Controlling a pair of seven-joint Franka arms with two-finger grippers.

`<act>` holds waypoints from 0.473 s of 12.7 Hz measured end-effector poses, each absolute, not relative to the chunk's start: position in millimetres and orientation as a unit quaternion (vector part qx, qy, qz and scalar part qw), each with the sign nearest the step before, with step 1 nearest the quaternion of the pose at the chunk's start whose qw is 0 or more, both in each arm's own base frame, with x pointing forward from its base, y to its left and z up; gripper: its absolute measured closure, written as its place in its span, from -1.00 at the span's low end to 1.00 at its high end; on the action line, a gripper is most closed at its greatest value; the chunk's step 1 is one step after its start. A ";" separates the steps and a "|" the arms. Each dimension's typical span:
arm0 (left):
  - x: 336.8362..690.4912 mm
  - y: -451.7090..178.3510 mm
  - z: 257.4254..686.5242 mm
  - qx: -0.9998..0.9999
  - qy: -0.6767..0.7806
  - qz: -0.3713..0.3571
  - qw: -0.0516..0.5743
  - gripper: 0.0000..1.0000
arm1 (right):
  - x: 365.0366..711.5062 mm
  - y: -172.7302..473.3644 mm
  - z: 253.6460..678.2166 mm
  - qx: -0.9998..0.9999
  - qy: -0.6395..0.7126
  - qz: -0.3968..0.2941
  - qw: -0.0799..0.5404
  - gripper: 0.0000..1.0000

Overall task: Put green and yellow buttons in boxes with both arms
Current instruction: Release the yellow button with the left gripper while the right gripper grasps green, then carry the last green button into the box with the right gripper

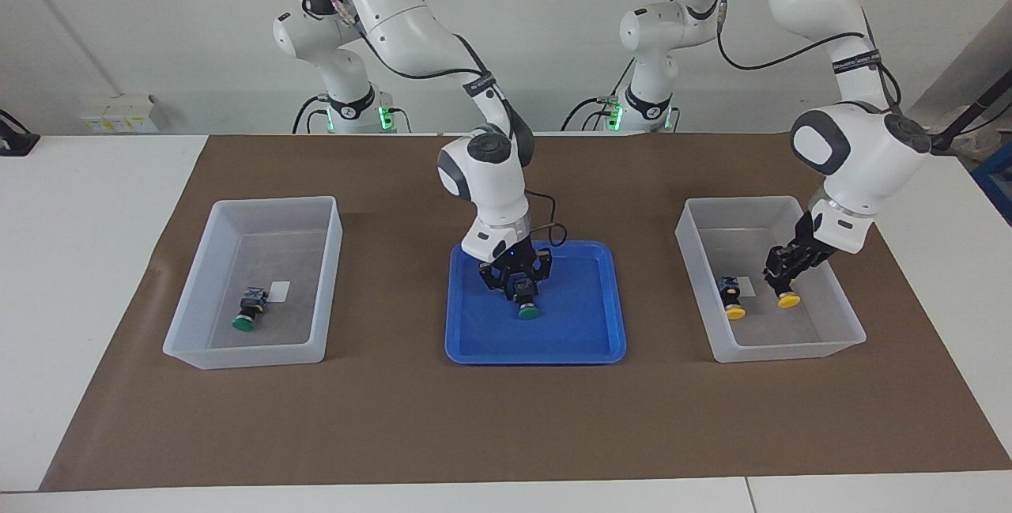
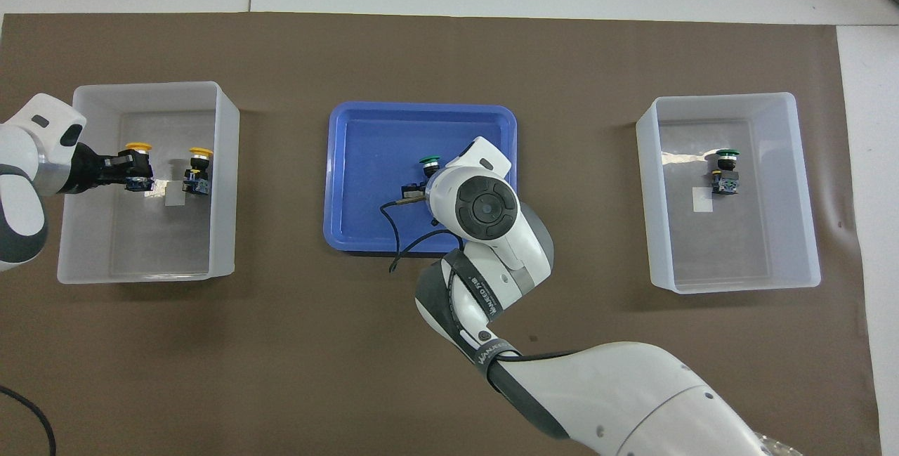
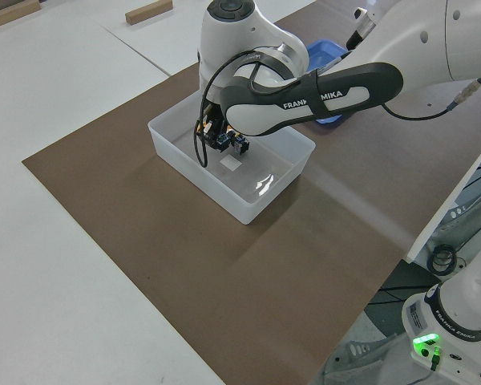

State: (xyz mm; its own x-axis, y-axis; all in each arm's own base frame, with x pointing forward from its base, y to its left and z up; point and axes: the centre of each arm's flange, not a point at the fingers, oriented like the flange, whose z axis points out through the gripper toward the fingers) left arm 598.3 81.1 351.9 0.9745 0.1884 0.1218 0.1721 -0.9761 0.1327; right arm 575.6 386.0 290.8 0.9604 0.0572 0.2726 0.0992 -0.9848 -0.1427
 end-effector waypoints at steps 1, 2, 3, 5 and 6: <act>597.3 79.6 343.6 0.992 0.091 0.065 0.060 0.17 | 579.4 380.6 294.3 -0.987 -0.036 -0.137 0.077 0.18; 597.5 77.7 337.3 0.992 0.089 0.061 0.061 0.17 | 585.1 371.3 299.9 -0.987 -0.028 -0.138 0.075 0.18; 598.0 75.8 333.0 0.993 0.088 0.058 0.061 0.17 | 591.6 358.0 309.5 -0.988 -0.018 -0.135 0.070 0.18; 598.5 73.6 330.8 0.993 0.086 0.057 0.061 0.02 | 606.3 313.0 347.6 -0.990 0.015 -0.124 0.058 0.18; 598.8 72.9 331.2 0.993 0.085 0.057 0.062 -0.16 | 610.6 282.7 371.7 -0.991 0.034 -0.118 0.051 0.18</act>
